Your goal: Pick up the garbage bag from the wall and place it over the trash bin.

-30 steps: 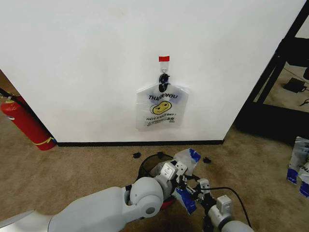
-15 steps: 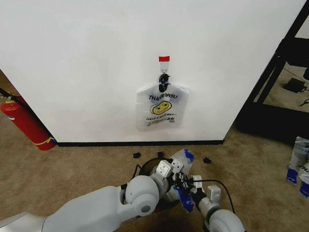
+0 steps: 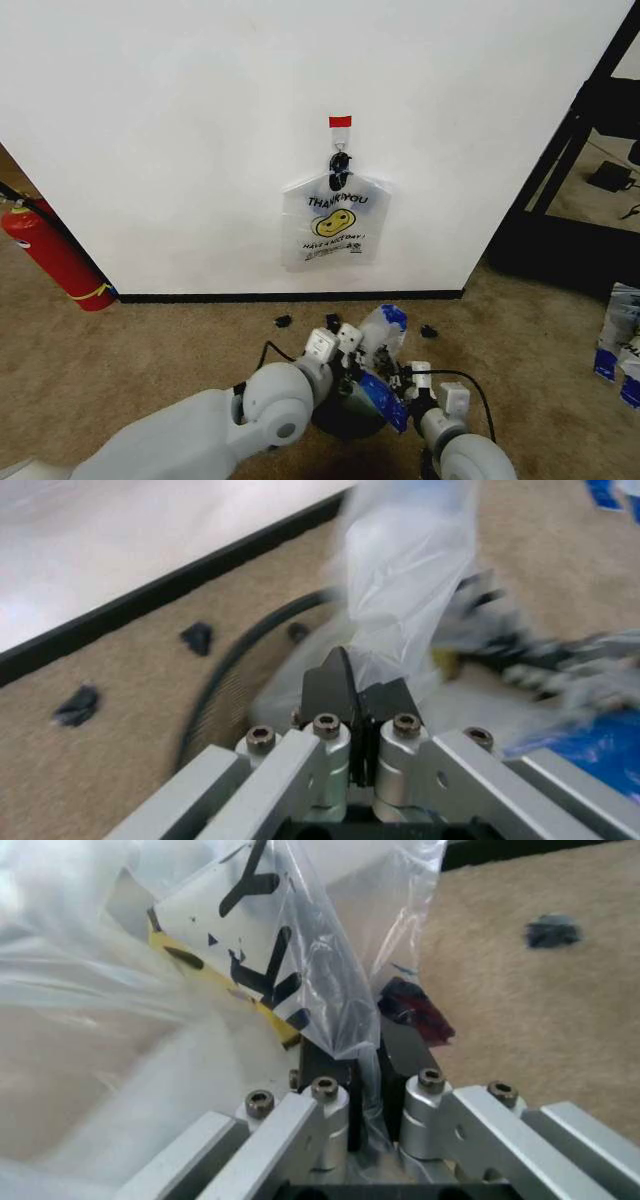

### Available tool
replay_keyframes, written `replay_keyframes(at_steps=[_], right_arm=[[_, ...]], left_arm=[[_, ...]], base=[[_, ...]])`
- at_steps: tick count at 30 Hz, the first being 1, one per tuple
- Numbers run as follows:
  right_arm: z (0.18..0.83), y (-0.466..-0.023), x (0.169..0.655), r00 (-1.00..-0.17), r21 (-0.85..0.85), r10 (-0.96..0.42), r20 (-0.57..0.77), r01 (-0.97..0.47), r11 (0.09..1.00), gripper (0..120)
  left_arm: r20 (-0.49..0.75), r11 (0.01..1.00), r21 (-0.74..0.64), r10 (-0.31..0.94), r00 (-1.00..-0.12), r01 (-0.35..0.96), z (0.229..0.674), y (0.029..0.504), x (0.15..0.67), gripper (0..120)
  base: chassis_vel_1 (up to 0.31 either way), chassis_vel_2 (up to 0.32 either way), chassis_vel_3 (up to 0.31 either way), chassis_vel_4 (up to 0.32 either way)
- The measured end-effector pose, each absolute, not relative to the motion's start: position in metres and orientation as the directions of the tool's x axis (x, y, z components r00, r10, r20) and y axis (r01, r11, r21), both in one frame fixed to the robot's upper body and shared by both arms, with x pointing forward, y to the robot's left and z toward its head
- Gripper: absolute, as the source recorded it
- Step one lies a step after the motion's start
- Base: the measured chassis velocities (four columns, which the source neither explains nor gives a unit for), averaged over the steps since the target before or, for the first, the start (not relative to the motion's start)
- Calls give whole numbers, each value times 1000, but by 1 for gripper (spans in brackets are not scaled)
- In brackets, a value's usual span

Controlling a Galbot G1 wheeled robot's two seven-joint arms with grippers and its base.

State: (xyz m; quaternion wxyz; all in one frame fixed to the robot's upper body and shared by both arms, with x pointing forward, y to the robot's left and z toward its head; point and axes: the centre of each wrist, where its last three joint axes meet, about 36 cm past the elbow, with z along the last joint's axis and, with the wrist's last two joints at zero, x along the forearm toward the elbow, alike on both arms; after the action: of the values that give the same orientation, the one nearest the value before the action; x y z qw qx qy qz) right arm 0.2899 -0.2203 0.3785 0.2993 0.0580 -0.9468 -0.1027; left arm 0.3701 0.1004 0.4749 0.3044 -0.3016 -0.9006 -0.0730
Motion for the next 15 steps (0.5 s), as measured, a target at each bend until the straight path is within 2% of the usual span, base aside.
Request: replay_keyframes(at_steps=[7, 15], right_arm=[[382, -238, 294, -835, 212, -105, 540, 14, 977, 1], [382, -237, 293, -835, 219, -99, 541, 27, 975, 1]], left_arm=[[629, 843, -42, 440, -641, 537, 464, 127, 366, 0], [650, 844, -25, 421, -633, 536, 464, 140, 356, 0]], base=[[0, 0, 0, 0], [0, 0, 0, 0]])
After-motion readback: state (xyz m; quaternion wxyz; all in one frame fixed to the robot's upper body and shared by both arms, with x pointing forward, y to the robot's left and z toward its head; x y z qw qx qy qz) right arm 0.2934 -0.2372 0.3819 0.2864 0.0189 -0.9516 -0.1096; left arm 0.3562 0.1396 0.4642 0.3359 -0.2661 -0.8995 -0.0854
